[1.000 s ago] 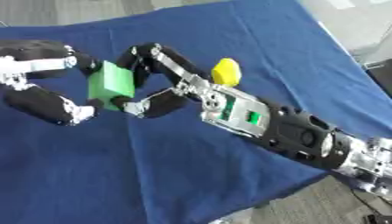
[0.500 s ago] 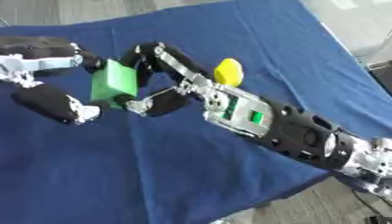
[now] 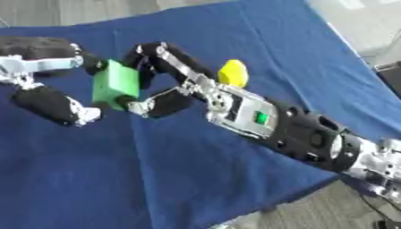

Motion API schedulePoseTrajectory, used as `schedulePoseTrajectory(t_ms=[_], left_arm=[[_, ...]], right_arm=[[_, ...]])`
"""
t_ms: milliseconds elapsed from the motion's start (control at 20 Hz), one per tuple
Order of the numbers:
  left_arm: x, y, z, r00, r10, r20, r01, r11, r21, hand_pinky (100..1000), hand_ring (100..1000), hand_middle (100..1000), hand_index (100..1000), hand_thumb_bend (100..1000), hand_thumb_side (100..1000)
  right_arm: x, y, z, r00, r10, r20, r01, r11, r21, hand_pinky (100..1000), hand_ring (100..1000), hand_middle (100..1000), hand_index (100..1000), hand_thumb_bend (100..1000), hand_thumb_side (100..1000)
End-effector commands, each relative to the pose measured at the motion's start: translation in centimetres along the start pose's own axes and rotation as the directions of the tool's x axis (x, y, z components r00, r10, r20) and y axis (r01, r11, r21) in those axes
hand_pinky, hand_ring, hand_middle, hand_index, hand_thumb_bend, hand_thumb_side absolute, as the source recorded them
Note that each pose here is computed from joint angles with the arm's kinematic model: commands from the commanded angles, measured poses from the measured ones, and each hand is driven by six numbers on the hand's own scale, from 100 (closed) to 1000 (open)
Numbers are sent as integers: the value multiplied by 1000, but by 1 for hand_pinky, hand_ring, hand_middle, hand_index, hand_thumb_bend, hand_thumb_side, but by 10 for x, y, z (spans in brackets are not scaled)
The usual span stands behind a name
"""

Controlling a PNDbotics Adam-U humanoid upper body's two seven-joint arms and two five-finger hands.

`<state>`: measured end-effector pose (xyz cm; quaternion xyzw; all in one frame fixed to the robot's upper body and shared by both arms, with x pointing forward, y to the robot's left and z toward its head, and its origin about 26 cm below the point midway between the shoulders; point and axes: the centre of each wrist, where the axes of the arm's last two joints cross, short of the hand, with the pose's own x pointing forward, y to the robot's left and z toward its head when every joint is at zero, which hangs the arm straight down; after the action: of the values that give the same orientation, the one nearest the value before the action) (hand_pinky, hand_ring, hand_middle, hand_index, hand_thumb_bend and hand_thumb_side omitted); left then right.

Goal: Pick up the objects with one hand, pass them to the other hand, and then place them into the box on the other side of the table.

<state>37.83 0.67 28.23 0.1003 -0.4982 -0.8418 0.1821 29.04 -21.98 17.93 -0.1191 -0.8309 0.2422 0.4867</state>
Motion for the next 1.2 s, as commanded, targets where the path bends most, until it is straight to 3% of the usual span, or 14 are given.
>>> schedulePoseTrajectory(t_ms=[50, 700, 1200], left_arm=[[33, 1, -19, 993, -48, 108, 51, 998, -23, 1000, 845, 671, 822, 194, 459], [35, 3, -21, 994, -49, 98, 51, 999, -18, 1000, 827, 635, 797, 176, 309], [34, 4, -18, 996, -24, 81, 25, 1000, -2, 1000, 798, 594, 754, 153, 294]], right_arm=[[17, -20, -13, 996, 46, 79, -40, 997, -70, 480, 449, 506, 639, 100, 100], [16, -19, -12, 995, 49, 91, -42, 997, -68, 482, 450, 505, 639, 100, 100], [16, -19, -12, 994, 59, 97, -52, 996, -66, 487, 454, 508, 640, 100, 100]])
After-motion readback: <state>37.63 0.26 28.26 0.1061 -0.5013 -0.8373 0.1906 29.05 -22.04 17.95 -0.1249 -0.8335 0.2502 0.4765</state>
